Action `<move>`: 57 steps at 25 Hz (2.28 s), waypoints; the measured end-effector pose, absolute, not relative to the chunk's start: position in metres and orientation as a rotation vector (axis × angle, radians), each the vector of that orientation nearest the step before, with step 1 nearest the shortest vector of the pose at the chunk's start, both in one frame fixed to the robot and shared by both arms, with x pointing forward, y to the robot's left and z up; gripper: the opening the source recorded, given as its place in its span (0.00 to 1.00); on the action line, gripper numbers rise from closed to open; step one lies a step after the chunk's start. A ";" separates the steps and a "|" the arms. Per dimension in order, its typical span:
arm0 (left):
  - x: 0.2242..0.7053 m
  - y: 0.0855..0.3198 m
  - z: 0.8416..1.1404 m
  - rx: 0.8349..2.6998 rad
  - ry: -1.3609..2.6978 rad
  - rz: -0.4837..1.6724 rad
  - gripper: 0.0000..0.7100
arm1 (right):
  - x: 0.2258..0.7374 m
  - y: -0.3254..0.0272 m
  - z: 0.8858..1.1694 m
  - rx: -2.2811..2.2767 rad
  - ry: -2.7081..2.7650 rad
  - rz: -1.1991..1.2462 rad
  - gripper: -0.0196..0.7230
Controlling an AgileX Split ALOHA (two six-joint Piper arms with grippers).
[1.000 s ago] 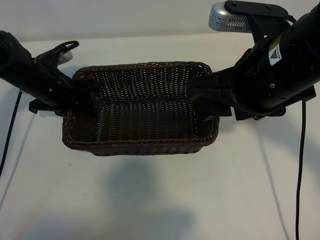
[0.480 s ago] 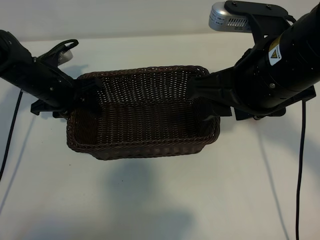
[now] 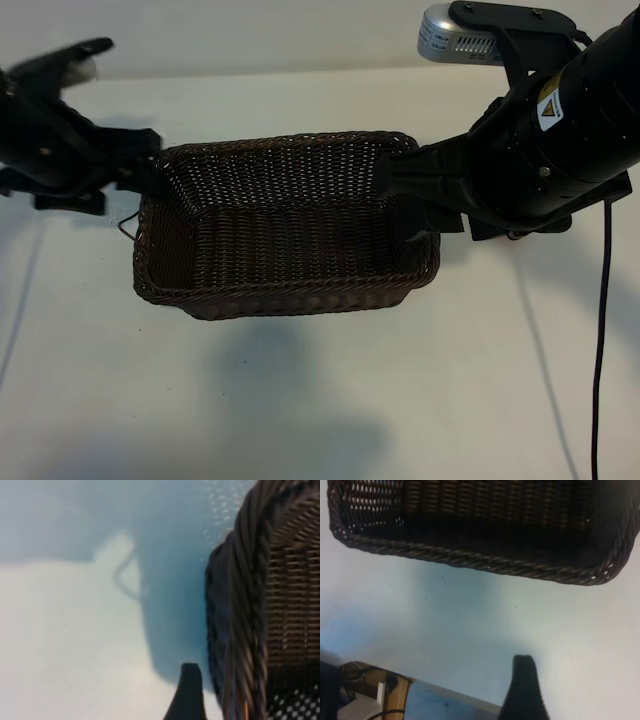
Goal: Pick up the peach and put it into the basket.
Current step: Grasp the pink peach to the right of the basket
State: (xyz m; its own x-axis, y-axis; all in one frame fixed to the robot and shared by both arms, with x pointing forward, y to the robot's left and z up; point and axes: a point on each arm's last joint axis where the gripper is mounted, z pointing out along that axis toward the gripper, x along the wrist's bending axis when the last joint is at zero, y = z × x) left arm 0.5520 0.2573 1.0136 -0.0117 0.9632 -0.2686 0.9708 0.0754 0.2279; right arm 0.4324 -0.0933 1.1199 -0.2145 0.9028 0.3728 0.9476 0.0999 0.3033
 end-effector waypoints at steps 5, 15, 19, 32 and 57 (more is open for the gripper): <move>0.525 0.260 1.055 1.915 1.960 0.035 0.85 | 0.432 -0.093 1.120 -1.908 -2.260 -0.744 0.74; 0.478 0.258 1.106 1.867 1.862 0.045 0.84 | 0.432 -0.093 1.120 -1.908 -2.260 -0.744 0.74; 0.460 0.257 1.120 1.863 1.829 0.039 0.84 | 0.432 -0.093 1.120 -1.908 -2.260 -0.744 0.74; 0.417 0.250 1.144 1.768 1.720 -0.005 0.84 | 0.432 -0.093 1.120 -1.908 -2.260 -0.744 0.74; 0.408 0.214 1.113 1.795 1.697 -0.151 0.84 | 0.432 -0.093 1.120 -1.908 -2.260 -0.744 0.74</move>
